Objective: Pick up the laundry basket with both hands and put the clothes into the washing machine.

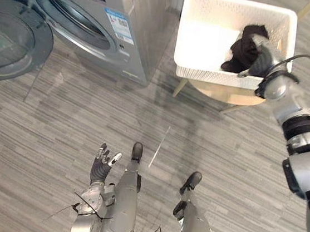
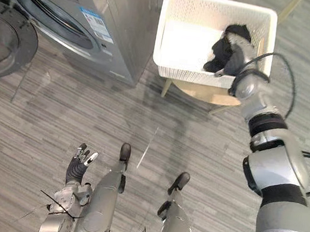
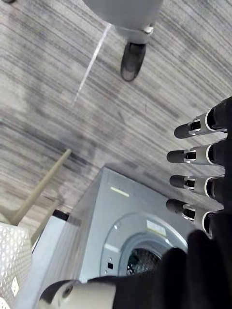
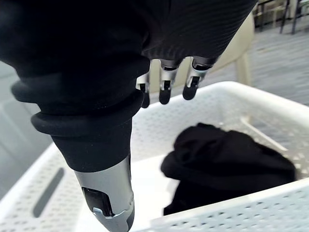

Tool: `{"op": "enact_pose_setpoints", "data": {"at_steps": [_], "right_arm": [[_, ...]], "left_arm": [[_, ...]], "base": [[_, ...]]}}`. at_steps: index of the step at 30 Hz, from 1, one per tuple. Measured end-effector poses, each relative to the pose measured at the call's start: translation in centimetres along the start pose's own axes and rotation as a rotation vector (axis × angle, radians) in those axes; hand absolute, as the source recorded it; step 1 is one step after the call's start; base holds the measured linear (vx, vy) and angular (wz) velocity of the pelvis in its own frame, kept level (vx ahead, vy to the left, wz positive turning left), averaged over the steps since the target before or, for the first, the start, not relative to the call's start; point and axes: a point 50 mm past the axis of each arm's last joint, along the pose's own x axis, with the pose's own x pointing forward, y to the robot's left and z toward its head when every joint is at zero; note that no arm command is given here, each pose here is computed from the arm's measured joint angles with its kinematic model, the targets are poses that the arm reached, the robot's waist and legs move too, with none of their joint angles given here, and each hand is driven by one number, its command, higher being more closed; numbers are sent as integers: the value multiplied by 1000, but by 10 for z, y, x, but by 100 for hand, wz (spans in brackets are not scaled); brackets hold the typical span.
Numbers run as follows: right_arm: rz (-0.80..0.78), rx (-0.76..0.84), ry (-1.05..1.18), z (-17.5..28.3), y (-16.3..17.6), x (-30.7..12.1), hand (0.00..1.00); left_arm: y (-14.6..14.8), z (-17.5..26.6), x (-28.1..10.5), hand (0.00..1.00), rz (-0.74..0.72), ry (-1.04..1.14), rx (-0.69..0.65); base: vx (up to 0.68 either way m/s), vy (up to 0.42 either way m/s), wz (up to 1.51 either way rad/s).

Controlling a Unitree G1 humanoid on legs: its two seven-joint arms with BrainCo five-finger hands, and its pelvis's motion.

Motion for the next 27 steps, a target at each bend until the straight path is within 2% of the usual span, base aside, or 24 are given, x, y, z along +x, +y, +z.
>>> {"op": "enact_pose_setpoints", "data": {"at_steps": [14,21,27], "right_arm": [[-40,-107,-18,5,-59,10,0],[-23,-218,-22,5,-67,10,0],[-15,-295,-13,-1,-85,8,0]], "left_arm": [[-25,20,11,0,-109,-71,-65],[-37,18,8,0,-177,-61,-64],[-41,26,8,0,-201,-83,-147]], "base": [[11,3,0],[-13,9,6],[7,46,7]]}}
